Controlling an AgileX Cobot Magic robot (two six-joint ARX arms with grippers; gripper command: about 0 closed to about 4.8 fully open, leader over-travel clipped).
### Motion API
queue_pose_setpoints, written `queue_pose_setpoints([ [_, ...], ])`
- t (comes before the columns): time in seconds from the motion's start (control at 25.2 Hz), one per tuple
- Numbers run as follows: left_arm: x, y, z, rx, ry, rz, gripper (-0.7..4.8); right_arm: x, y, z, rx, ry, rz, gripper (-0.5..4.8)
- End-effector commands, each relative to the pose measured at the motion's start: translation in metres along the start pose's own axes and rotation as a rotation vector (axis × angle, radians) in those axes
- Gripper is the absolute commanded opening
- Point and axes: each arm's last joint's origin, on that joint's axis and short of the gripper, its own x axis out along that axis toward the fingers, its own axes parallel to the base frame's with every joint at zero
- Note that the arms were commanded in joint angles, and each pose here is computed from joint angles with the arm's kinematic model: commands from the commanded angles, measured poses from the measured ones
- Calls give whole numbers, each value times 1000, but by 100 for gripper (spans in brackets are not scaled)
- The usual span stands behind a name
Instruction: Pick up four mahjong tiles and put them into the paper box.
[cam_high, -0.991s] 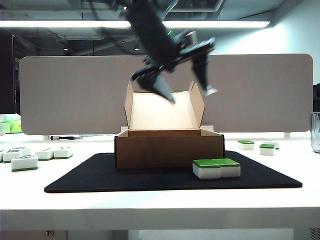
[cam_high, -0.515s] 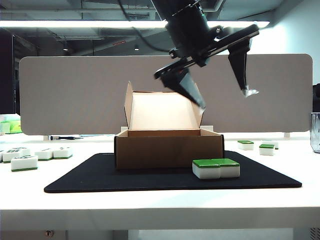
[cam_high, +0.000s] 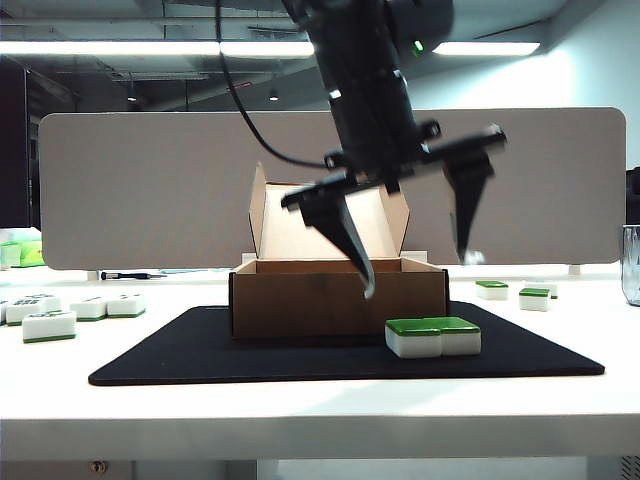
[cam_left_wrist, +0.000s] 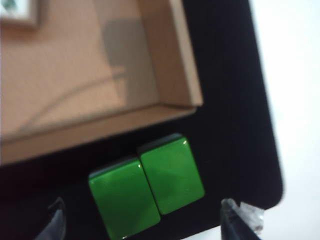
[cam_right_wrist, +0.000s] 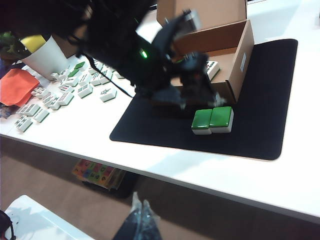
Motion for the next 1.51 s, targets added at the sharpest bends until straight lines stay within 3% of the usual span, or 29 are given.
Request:
queue_pose_setpoints([
  [0.04,17,-5,-9,-36,37,29,395,-1,1,2,-10,-16,3,-1],
  [0.28,28,-10,-16,-27,42,44,395,-1,1,1,-10,-14,4,-1],
  [0.67,31,-15,-9,-31,-53,24,395,-1,1,1,-10,-11,14,-1],
  [0.99,39,-15,-16,87,-38,88,395,-1,1,1,-10,-11,14,-1],
  [1.47,51,-20,-25,154,-53,149,394,-1,1,1,-10,-11,14,-1],
  [1.51,51,-18,-24,154,-53,151,365,-1,1,1,-10,-11,14,-1],
])
